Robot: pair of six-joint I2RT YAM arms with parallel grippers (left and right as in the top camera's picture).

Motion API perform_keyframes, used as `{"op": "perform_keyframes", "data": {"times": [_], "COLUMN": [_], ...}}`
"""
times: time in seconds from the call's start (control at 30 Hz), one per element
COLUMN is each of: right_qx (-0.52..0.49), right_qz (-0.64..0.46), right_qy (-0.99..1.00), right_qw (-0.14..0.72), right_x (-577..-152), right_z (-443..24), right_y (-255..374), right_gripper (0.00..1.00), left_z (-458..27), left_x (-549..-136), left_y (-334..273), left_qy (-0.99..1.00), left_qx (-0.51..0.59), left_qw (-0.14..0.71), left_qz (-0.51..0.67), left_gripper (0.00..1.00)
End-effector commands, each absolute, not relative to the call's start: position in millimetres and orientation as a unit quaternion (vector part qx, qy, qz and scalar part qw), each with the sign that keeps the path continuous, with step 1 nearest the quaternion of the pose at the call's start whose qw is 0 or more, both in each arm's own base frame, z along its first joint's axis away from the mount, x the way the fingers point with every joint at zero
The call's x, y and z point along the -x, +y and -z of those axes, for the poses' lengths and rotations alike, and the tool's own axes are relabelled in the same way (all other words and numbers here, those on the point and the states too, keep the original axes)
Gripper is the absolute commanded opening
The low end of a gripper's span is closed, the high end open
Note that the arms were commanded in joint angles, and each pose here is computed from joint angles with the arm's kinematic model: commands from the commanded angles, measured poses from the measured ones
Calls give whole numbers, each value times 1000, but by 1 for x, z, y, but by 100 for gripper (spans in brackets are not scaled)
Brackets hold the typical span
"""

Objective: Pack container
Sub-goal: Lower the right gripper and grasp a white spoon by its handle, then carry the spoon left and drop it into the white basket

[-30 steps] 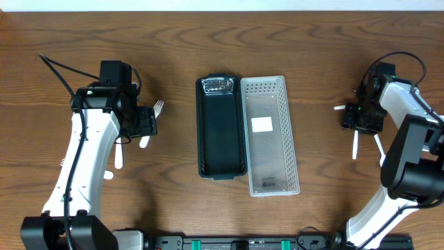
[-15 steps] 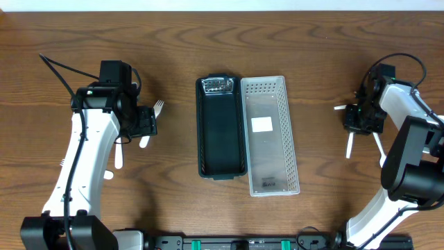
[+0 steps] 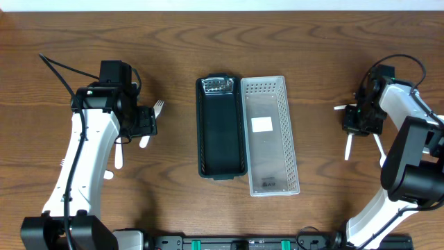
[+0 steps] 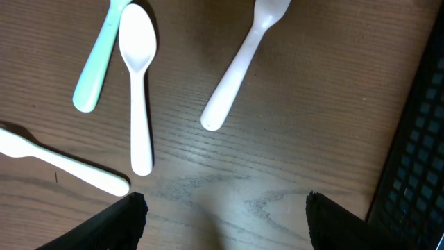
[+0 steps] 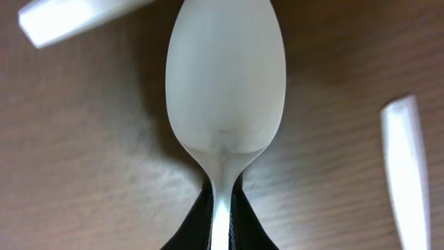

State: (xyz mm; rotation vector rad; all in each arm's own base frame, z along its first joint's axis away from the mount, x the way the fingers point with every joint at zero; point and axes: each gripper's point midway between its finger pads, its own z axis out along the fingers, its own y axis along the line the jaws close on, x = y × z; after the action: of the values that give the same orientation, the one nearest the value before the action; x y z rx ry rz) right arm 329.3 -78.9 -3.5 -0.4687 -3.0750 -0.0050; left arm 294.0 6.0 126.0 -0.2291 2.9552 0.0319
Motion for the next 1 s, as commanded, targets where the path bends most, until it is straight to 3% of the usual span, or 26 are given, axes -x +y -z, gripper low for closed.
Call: {"op": "perform_keyframes", "data": {"times": [0.0,0.23,0.33,0.53,0.8,0.97], "right_qx": [132,11,-28,-69,-83,-85], "right_qz": [20,74,95,121,99,95], "right_qy": [-991,-978,-970,-970,-984,-986], "right_qw": [-28,-193,-221,-201,-123,-112], "right_x": [-341,-371,-369,-359,-353,-353], "right_z": [-27,-134,-154,-140,-73,-62], "right_y": [-58,30,73,140,167,168], "right_gripper": [1,1,1,1,1,23], "left_z": [-128,-129,-129,-129,-129,-129], "left_x": [-298,-301,-303,-304,-303,-303], "left_y": [7,7,7,7,7,7], "left_qy": [992,992,991,991,991,991], "left_qx": [80,80,80,80,80,80], "left_qw": [94,101,105,105,105,105], "left_qz": [-11,-10,-10,-10,-10,-10], "left_gripper": [76,77,77,76,76,76]}}
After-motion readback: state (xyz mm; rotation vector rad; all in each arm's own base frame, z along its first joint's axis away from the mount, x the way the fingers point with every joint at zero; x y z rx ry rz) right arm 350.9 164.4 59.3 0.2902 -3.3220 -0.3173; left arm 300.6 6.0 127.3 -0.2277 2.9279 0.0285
